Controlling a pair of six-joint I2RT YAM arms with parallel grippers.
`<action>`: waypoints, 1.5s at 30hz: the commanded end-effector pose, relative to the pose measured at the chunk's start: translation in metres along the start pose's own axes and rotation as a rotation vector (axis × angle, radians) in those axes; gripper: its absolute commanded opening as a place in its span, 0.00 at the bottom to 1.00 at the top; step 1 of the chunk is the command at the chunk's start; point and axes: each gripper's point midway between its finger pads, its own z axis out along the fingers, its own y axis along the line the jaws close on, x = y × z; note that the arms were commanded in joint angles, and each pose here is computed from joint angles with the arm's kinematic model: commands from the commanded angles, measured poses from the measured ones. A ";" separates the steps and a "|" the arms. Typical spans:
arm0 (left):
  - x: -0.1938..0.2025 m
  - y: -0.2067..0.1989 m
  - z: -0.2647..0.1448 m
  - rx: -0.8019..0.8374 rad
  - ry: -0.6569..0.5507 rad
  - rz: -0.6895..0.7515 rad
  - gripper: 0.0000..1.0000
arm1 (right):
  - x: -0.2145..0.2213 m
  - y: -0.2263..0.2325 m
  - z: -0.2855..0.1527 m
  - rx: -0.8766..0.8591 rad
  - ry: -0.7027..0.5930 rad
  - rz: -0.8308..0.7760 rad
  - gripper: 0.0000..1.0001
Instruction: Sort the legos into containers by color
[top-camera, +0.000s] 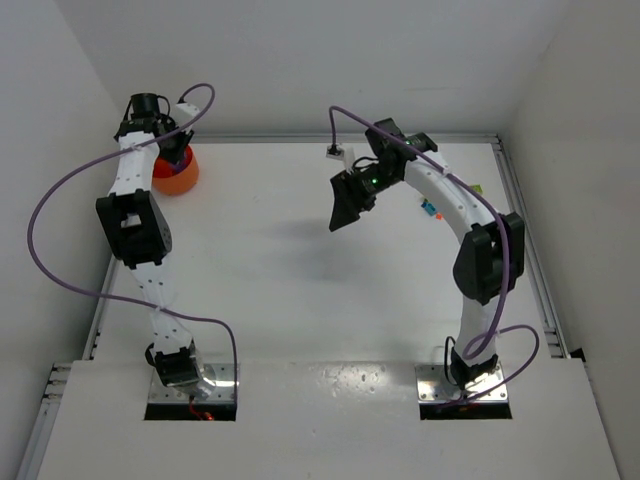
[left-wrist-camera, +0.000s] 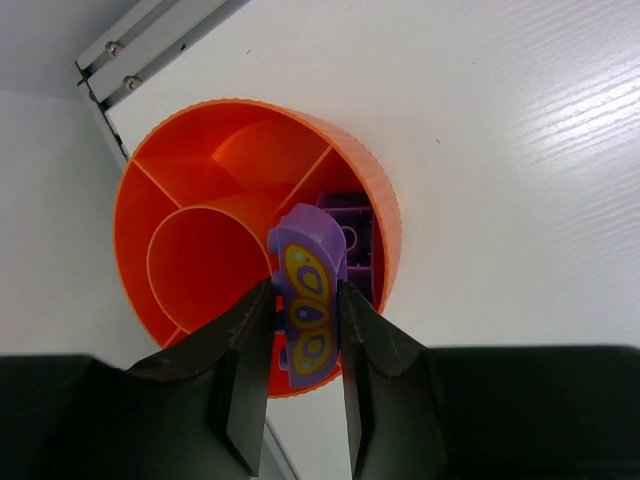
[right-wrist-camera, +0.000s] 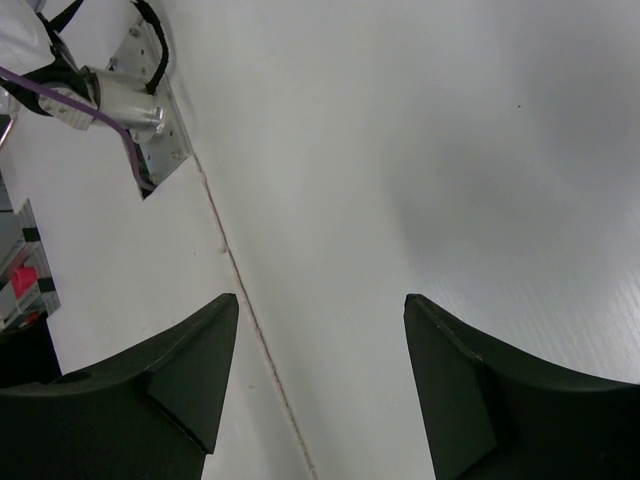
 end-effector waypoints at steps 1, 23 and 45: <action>-0.020 0.017 -0.006 -0.070 -0.048 0.006 0.35 | -0.005 -0.007 0.002 0.005 -0.014 -0.004 0.69; -0.137 -0.008 -0.136 0.042 -0.479 -0.091 0.55 | -0.012 -0.020 -0.014 0.167 -0.039 -0.008 0.65; -0.022 -0.182 -0.267 0.316 -0.494 -0.298 0.63 | 0.059 -0.237 -0.198 1.000 -0.088 0.215 0.54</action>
